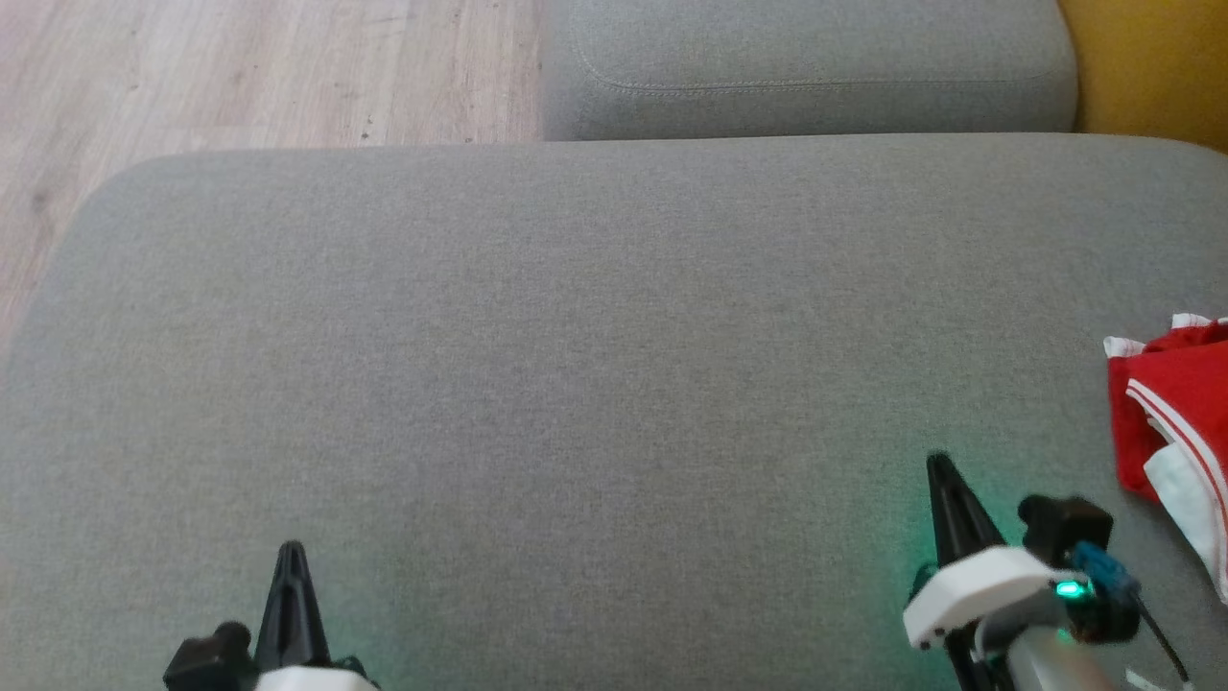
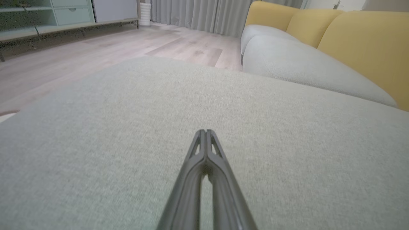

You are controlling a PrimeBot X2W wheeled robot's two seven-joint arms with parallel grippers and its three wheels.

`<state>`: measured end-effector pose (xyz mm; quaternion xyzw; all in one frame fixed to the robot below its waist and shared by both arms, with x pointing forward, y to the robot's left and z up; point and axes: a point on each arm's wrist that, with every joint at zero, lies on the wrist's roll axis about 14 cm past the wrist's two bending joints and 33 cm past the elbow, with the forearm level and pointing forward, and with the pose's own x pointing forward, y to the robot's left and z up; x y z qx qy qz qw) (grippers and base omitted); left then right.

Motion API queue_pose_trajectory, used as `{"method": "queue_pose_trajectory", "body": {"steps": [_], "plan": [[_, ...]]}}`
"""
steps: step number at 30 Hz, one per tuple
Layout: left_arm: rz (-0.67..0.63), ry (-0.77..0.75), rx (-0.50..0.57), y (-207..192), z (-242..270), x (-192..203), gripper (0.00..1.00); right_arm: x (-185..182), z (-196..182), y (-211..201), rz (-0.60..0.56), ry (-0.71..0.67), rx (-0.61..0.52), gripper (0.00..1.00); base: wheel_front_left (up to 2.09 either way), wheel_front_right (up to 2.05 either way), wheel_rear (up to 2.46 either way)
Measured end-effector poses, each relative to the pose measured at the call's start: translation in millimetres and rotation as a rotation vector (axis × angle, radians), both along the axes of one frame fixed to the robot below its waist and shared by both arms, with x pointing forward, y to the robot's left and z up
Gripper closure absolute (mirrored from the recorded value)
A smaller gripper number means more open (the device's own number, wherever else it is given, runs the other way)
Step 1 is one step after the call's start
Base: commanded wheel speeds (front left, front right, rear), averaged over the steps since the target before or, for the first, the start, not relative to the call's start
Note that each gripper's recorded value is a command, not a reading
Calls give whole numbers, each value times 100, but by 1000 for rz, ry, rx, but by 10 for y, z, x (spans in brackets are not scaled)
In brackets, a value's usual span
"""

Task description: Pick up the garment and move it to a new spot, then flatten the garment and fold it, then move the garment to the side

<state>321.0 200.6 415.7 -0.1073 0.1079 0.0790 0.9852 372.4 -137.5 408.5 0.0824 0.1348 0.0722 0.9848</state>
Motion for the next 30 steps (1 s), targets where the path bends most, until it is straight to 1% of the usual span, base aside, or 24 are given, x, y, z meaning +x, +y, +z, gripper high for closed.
{"method": "queue_pose_trajectory", "body": {"steps": [2, 30], "plan": [[8, 11, -20, 4, -35, -29, 100, -51, -58, -25, -15, 25, 19, 100, 0, 0, 0], [76, 17, -305, -1, -27, 51, 100, 48, 129, -209, -173, 20, 299, 100, 0, 0, 0]]}}
